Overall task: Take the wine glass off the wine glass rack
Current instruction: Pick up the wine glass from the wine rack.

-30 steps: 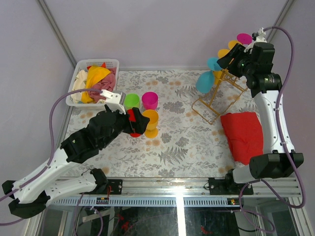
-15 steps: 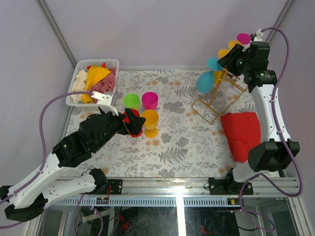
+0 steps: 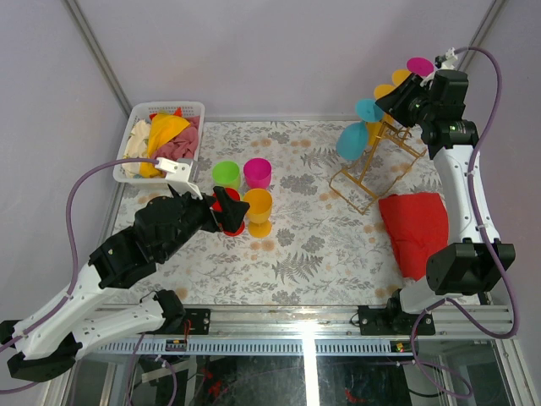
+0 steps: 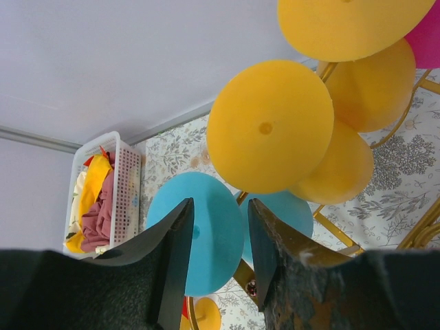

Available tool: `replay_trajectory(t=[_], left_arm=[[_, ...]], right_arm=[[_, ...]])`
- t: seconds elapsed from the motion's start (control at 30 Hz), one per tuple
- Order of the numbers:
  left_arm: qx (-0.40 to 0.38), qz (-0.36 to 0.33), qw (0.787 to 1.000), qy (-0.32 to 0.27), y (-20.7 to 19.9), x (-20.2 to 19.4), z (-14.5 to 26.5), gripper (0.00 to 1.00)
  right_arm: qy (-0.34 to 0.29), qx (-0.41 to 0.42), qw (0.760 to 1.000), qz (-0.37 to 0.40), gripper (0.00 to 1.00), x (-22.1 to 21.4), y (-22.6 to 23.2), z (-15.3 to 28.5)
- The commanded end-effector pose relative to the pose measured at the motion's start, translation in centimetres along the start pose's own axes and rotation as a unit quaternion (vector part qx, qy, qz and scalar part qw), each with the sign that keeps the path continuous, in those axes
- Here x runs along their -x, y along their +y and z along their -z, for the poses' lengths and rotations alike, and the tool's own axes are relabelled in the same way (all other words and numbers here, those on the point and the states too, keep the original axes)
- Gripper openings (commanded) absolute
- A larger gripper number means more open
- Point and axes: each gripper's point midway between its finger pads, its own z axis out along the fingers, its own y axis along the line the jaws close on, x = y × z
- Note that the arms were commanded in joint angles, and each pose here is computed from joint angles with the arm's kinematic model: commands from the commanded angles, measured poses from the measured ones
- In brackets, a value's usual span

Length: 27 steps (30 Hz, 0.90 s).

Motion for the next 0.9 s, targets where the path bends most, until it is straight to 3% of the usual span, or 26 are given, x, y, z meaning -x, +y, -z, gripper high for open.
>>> replay_trajectory(t=[0.0, 0.37, 0.87], left_arm=[[-0.001, 0.008, 1.000, -0.003, 0.0, 0.3, 0.4, 1.00], [0.001, 0.006, 1.000, -0.001, 0.1, 0.2, 0.2, 1.00], [0.005, 0.006, 1.000, -0.003, 0.4, 0.1, 0.5, 1.00]], right_arm=[[-0.011, 0.029, 1.000, -0.005, 0.44, 0.8, 1.1, 0.2], [0.018, 0.040, 0.999, -0.012, 0.44, -0.6, 0.9, -0.4], [0.007, 0.036, 0.999, -0.012, 0.22, -0.6, 0.7, 0.3]])
